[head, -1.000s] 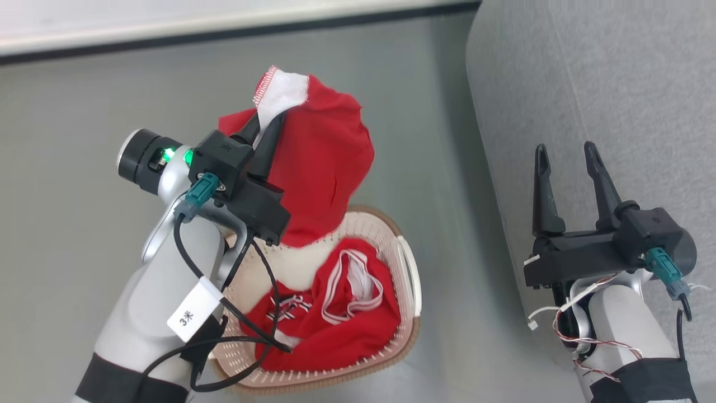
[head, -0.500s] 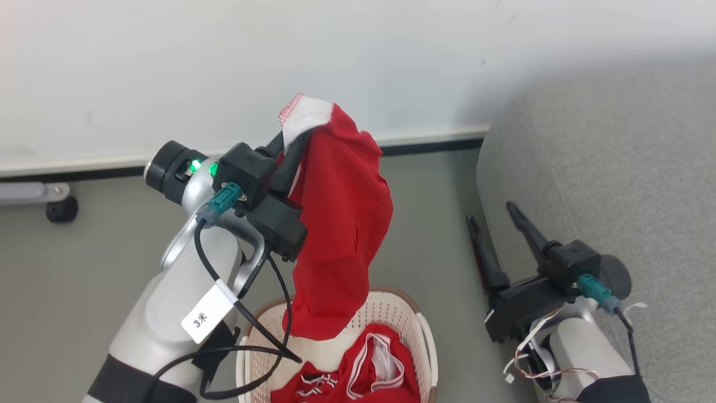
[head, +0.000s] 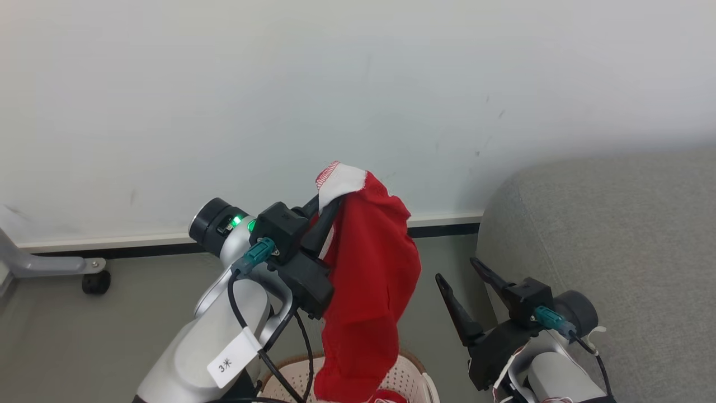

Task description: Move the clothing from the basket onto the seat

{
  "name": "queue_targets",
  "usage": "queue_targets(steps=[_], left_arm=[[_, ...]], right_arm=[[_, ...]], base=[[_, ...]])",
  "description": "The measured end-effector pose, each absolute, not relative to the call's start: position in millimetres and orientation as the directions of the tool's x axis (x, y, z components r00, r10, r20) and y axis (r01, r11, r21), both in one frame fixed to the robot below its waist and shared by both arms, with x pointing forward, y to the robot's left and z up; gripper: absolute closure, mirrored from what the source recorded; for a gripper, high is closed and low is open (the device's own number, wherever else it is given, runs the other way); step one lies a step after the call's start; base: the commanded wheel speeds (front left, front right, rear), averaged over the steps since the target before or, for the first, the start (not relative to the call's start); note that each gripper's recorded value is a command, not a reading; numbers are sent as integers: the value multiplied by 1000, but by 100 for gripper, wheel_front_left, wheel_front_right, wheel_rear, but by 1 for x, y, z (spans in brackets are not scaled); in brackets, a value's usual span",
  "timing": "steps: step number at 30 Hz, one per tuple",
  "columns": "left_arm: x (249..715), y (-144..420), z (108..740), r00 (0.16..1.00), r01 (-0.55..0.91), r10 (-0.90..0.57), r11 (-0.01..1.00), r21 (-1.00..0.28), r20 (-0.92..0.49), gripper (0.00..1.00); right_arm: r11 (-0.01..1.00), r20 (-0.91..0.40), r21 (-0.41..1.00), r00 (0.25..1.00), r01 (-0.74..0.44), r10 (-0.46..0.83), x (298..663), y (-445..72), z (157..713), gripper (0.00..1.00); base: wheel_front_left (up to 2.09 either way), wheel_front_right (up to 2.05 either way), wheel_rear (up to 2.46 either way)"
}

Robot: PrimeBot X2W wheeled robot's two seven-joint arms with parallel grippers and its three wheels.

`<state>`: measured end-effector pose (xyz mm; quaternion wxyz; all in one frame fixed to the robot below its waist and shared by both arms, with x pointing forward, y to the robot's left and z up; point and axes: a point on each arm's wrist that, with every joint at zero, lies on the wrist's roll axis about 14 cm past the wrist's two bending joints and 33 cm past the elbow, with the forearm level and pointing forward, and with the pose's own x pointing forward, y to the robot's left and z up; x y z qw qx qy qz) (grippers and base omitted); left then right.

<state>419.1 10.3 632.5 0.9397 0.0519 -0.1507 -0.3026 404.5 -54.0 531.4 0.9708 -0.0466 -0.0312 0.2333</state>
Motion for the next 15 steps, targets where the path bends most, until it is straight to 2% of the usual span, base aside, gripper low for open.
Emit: queue_targets(steps=[10, 15], left_arm=[[392, 1, 646, 739, 580, -611, 792, 193, 284, 100], [383, -2, 649, 727, 591, -622, 783, 196, 291, 100]], right_arm=[[810, 12, -151, 818, -567, 575, 379, -14, 528, 0], [794, 5, -156, 804, -587, 595, 378, -10, 529, 0]], base=[[0, 0, 0], [0, 0, 0]])
